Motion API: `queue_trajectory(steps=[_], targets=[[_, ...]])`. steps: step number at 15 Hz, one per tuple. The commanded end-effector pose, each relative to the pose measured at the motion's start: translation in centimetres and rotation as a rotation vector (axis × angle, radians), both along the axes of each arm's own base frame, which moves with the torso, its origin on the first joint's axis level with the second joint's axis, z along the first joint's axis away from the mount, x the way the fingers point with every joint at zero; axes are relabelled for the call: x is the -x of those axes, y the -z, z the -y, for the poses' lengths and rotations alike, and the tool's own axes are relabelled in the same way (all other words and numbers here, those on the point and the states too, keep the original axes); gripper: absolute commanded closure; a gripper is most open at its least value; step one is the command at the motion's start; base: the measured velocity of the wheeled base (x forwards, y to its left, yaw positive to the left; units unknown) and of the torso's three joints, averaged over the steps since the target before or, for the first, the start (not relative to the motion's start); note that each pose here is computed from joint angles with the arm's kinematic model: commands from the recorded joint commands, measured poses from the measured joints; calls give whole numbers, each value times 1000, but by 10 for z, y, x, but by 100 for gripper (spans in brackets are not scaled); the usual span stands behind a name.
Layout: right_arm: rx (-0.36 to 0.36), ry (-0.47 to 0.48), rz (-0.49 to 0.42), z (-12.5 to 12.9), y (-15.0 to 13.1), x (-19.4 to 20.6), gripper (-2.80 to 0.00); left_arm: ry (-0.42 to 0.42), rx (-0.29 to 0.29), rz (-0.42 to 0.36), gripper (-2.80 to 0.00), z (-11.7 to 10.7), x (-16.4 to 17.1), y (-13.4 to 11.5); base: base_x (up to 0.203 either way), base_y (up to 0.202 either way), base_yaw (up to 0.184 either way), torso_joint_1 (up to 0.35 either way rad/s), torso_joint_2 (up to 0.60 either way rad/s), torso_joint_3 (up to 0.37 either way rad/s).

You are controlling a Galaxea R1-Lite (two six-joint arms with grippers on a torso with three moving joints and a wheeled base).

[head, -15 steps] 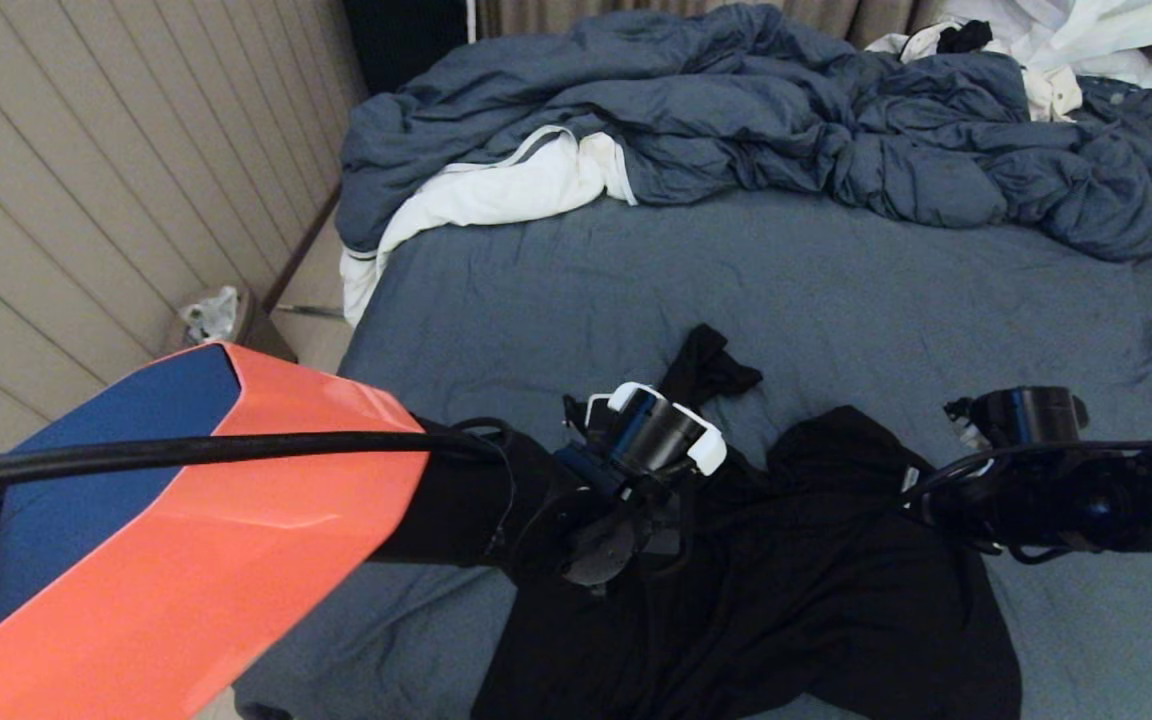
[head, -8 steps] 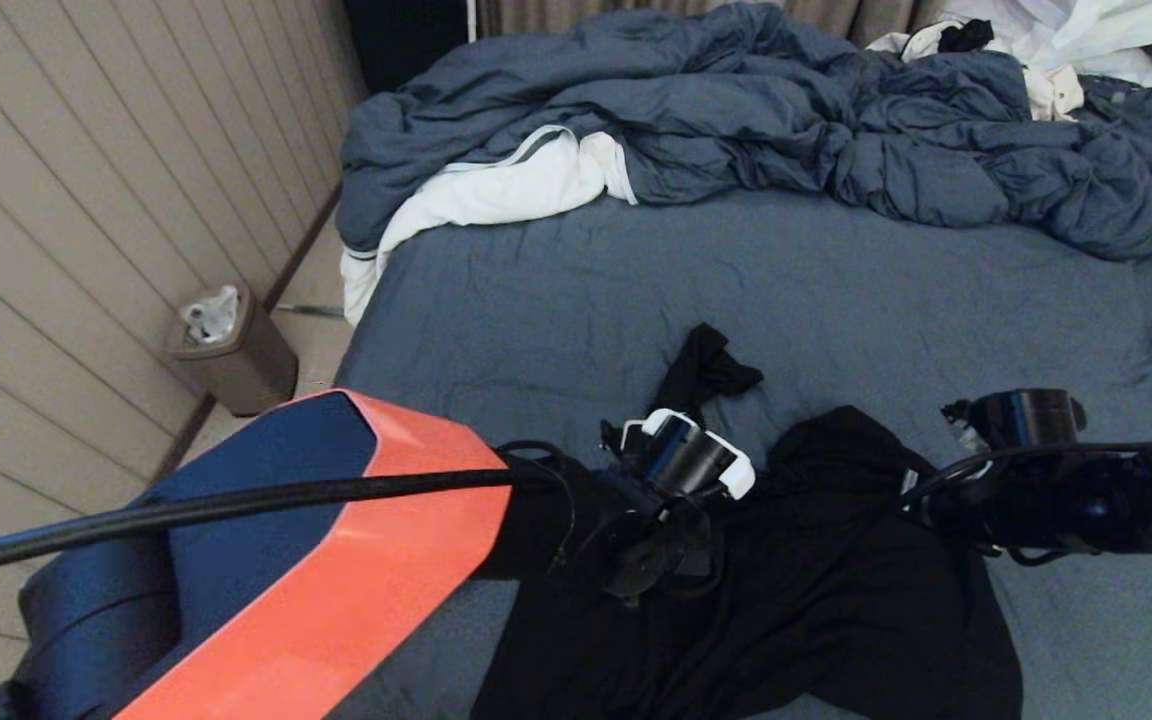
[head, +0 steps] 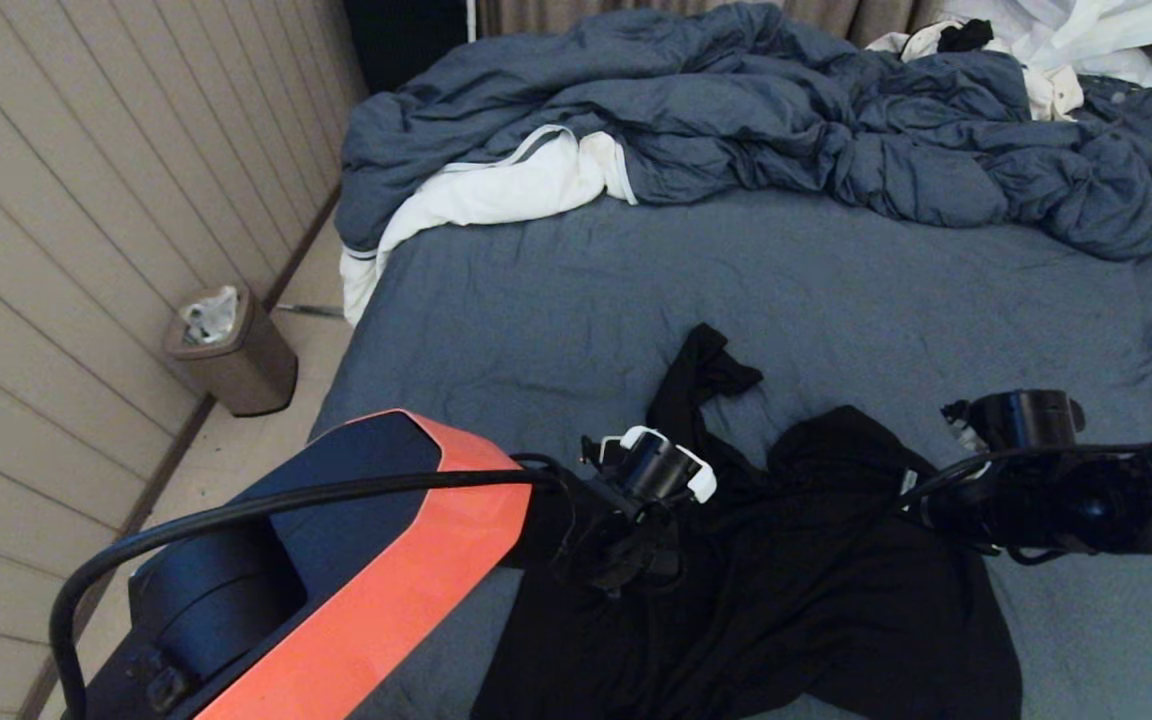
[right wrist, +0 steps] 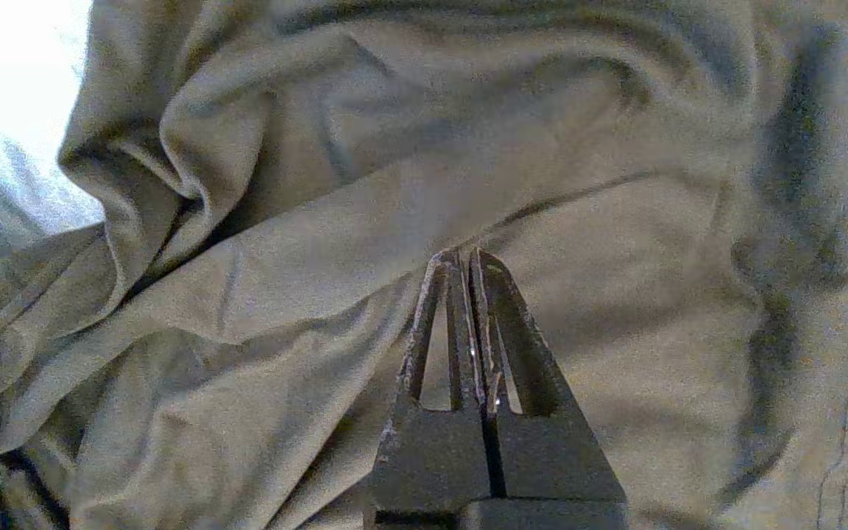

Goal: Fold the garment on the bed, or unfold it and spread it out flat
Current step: Unford the black T-shirt

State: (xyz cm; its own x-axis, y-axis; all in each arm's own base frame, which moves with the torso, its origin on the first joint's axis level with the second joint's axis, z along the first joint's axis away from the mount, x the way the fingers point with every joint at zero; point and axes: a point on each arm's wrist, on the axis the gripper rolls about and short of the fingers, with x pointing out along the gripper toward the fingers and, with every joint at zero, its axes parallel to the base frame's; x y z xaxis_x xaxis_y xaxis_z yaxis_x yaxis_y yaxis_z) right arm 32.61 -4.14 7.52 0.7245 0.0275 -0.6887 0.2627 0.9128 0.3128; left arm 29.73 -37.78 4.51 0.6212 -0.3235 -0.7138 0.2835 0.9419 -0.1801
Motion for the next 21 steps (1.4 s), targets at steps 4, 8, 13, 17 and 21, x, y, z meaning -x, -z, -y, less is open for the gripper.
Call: queue_trajectory(steps=[4, 8, 13, 17, 21], targets=[[-1, -2, -4, 0, 2, -1, 0, -28, 10, 45, 0, -4, -3, -17, 0, 0, 0, 0, 0, 0], [-1, 0, -1, 0, 1, 0, 0, -176, -30, 166, 0, -43, -47, -46, 0, 0, 0, 0, 0, 0], [-2, -1, -3, 0, 1, 0, 0, -272, -39, 234, 0, -98, -94, -74, 0, 0, 0, 0, 0, 0], [-2, -1, -3, 0, 1, 0, 0, -270, -12, 248, 0, -99, -107, -77, 0, 0, 0, 0, 0, 0], [-4, 5, 66, 2, -14, -11, 0, -266, -16, 235, 0, -97, -110, -68, 0, 0, 0, 0, 0, 0]])
